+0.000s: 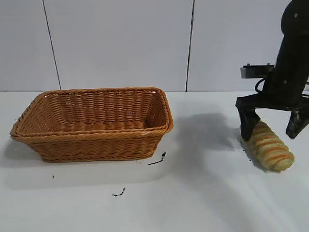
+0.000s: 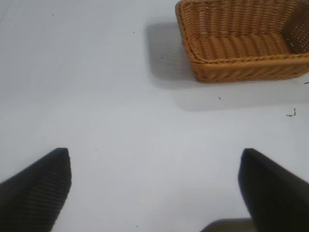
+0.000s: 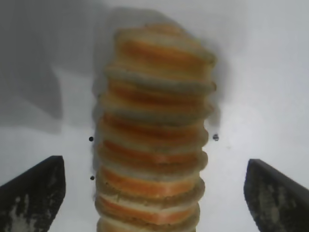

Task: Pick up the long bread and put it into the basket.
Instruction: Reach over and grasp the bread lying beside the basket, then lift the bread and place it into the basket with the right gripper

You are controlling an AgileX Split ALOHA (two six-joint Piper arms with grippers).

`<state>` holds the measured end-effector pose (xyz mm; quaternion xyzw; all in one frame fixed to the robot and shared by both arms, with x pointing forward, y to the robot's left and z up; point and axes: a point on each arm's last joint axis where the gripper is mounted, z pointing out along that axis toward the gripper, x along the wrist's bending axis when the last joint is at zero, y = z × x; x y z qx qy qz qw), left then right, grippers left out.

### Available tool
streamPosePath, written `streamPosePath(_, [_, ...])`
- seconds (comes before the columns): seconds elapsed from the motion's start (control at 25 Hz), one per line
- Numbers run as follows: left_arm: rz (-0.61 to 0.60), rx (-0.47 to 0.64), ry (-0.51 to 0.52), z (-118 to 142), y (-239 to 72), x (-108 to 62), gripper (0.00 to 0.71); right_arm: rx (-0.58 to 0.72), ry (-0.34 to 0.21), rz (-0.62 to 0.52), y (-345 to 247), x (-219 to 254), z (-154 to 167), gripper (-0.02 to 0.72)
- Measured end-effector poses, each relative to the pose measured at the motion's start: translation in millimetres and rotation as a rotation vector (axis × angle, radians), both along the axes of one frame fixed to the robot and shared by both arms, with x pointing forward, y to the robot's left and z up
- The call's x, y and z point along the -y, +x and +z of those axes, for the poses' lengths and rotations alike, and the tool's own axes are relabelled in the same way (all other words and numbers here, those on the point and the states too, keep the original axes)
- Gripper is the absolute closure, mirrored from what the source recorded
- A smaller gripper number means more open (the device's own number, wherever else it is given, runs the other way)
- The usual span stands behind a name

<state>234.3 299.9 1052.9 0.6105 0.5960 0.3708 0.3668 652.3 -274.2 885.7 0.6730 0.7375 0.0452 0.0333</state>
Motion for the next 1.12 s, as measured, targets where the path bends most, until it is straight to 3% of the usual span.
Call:
streamPosePath(0.16, [0.0,0.0,0.0,0.0,0.0,0.0,0.017,0.008,0.0,0.0,0.7,0.0,0.1,0.018])
streamPosePath(0.2, [0.0,0.0,0.0,0.0,0.0,0.0,0.017,0.008,0.0,0.0,0.7,0.0,0.1,0.05])
streamPosePath(0.28, [0.0,0.0,0.0,0.0,0.0,0.0,0.017,0.008,0.0,0.0,0.7,0.0,0.1,0.174])
streamPosePath(0.4, [0.0,0.0,0.0,0.0,0.0,0.0,0.017,0.008,0.0,0.0,0.7,0.0,0.1,0.469])
streamPosePath(0.48, [0.0,0.0,0.0,0.0,0.0,0.0,0.017,0.008,0.0,0.0,0.7,0.0,0.1,0.561])
streamPosePath(0.72, [0.0,0.0,0.0,0.0,0.0,0.0,0.017,0.023,-0.002,0.003,-2.0,0.3,19.1,0.563])
streamPosePath(1.12, [0.0,0.0,0.0,0.0,0.0,0.0,0.017,0.189,0.009,0.006,-7.8,0.5,135.1,0.577])
